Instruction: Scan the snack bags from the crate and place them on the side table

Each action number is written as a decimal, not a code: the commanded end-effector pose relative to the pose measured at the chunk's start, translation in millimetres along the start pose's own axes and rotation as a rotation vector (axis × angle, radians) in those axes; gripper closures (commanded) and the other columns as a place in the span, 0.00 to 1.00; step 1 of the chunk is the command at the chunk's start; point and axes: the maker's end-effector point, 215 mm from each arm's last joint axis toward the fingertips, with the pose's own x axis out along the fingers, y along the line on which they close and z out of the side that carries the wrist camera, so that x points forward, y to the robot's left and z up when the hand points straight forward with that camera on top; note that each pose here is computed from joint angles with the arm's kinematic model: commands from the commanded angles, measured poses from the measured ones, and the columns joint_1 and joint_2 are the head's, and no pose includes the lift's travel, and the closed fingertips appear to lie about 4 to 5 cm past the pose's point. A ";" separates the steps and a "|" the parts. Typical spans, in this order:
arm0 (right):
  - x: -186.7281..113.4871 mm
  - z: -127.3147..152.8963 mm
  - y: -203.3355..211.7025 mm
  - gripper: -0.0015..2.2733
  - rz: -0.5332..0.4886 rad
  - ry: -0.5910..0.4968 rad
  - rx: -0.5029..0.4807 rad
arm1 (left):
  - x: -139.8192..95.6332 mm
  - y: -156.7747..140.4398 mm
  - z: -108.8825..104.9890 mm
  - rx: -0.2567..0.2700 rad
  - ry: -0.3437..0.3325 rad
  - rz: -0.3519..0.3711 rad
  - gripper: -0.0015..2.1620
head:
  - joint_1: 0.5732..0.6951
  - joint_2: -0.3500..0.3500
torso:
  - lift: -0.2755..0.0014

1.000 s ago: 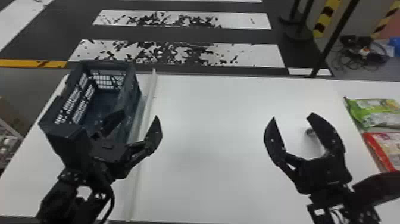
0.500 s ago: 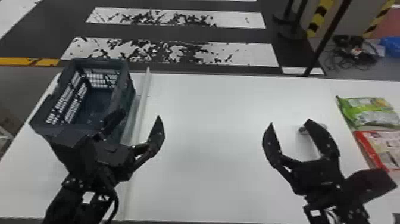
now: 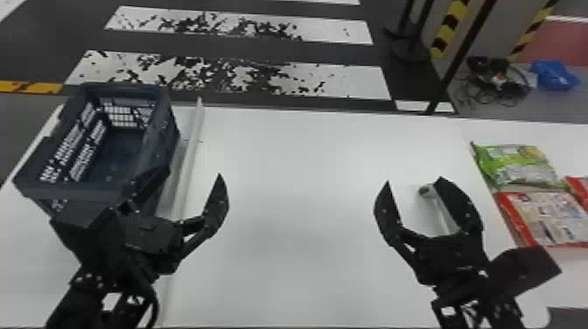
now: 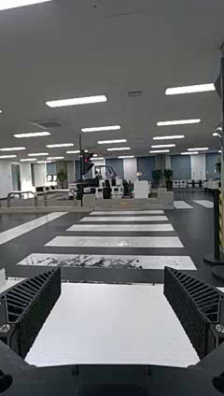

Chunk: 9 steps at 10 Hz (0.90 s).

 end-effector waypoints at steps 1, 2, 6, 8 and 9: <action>-0.8 -0.4 0.2 0.03 -0.002 0.001 0.003 | 0.0 -0.2 0.9 -0.005 -0.002 0.002 0.05 | 1.00 0.38 | 0.66; -1.9 -0.6 0.3 0.03 -0.004 0.000 0.005 | 0.0 0.4 0.0 -0.005 -0.001 0.005 0.05 | 1.00 0.38 | 0.66; -2.5 -1.9 -0.7 0.03 -0.008 0.000 0.008 | 0.4 0.4 -3.4 -0.008 0.005 0.005 0.05 | 1.00 0.38 | 0.66; -2.9 -4.5 -1.0 0.03 -0.009 0.001 0.008 | 0.8 0.7 -5.2 -0.010 0.007 0.006 0.05 | 1.00 0.38 | 0.66; -3.0 -5.3 -1.1 0.03 -0.009 0.003 0.008 | 0.8 0.4 -6.9 -0.011 0.010 0.004 0.05 | 1.00 0.38 | 0.66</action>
